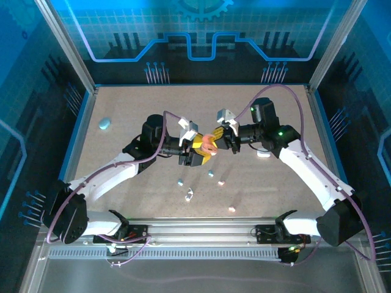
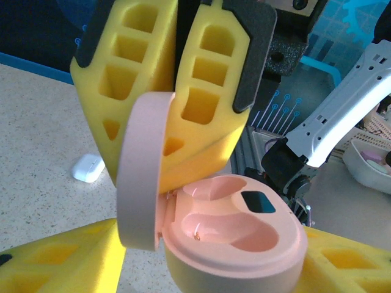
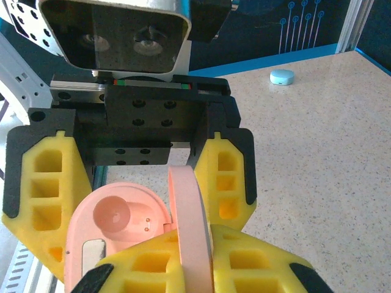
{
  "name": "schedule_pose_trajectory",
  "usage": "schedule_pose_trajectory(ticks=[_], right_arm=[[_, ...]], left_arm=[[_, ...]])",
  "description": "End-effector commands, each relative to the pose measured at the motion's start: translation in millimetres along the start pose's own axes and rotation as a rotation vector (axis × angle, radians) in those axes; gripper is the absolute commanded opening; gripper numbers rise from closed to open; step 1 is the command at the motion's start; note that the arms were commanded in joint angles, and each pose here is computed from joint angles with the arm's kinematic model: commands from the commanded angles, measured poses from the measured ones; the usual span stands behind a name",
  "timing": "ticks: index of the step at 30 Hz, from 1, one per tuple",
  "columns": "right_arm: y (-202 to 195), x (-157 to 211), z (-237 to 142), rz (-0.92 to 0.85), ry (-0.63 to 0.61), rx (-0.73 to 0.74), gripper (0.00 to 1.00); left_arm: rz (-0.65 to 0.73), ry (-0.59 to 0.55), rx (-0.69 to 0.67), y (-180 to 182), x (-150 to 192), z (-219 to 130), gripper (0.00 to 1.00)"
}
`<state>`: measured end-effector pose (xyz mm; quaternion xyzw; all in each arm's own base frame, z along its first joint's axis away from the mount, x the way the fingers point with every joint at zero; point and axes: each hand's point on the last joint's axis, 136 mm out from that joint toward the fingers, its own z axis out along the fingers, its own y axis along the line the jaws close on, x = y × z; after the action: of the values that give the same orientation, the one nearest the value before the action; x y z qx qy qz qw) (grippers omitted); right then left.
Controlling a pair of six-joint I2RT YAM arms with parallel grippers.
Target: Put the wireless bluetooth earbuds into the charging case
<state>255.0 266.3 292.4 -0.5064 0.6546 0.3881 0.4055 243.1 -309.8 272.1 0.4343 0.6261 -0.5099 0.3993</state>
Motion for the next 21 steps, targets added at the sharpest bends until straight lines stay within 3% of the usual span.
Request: schedule_pose_trajectory(ticks=[1, 9, 15, 21], right_arm=[[8.0, -12.3, -2.0, -0.052, -0.021, -0.009, 0.11], [3.5, -12.5, -4.2, -0.065, -0.024, 0.035, 0.11], [5.7, -13.4, -5.0, -0.072, -0.030, 0.028, 0.11], [4.6, -12.2, -4.5, -0.077, -0.026, 0.036, 0.11]], left_arm=[[0.022, -0.023, 0.009, -1.8, -13.7, 3.3, 0.65], [0.017, -0.021, 0.005, -1.3, -14.2, 2.8, 0.69], [0.016, -0.017, -0.013, 2.2, -13.6, 3.4, 0.64], [0.020, -0.024, -0.016, 2.8, -16.2, 3.4, 0.67]])
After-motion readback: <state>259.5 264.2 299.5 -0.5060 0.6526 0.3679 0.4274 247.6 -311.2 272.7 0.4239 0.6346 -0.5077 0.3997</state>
